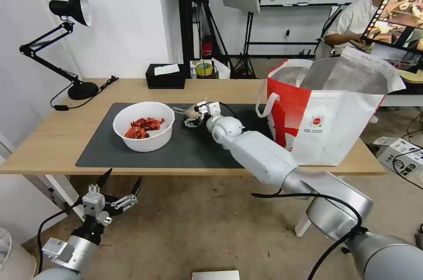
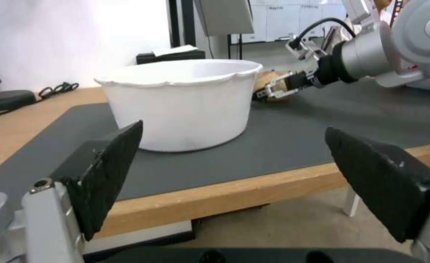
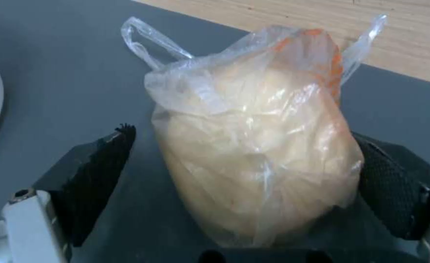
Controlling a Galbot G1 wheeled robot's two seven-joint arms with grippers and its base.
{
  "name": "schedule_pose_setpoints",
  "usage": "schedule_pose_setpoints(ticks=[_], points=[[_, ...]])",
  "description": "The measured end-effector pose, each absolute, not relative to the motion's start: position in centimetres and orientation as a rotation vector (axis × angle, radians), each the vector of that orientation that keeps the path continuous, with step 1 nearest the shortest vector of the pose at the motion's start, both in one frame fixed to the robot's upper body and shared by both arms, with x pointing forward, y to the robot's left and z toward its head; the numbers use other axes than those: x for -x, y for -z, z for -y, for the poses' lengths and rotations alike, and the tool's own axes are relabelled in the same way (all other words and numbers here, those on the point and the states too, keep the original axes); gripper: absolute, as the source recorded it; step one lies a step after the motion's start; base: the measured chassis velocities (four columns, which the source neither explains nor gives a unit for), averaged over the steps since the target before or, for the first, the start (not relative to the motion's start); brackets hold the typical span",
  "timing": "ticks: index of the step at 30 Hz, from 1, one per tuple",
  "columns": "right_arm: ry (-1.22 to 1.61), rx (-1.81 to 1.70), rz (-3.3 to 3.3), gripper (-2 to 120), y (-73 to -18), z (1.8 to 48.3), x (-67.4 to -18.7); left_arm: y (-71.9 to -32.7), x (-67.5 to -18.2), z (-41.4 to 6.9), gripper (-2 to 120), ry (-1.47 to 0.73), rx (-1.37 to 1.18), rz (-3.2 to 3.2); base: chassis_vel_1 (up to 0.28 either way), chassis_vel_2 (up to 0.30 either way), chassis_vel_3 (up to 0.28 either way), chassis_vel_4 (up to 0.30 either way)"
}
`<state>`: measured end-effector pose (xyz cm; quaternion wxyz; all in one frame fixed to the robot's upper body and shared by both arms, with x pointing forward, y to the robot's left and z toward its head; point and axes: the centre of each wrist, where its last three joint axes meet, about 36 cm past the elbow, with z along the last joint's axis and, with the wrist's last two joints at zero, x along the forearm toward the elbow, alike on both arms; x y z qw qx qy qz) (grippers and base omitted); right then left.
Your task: Pick up the trash from the table and place it into the takeout bag.
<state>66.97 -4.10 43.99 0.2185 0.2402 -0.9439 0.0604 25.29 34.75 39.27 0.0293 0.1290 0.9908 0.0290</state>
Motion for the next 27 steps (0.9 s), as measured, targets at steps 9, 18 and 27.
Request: schedule_pose_setpoints(ticks=[9,18,27], points=[[-0.167,-0.654,2.614,80,-43.8,4.5,-67.0,-38.9,-25.0,-34.4,100,-0.072,-0.394,-3.061,0.0,0.0,0.0,0.0],[-0.172,-0.643,2.623,52,-44.0,5.5,-67.1,-39.0,-25.4,-34.3,100,-0.079,-0.419,-3.052,0.0,0.0,0.0,0.0],[-0.192,-0.705,2.718,18,-44.1,7.3,-64.7,-39.0,-25.6,-34.3,100,-0.078,-0.429,-3.053,0.0,0.0,0.0,0.0]])
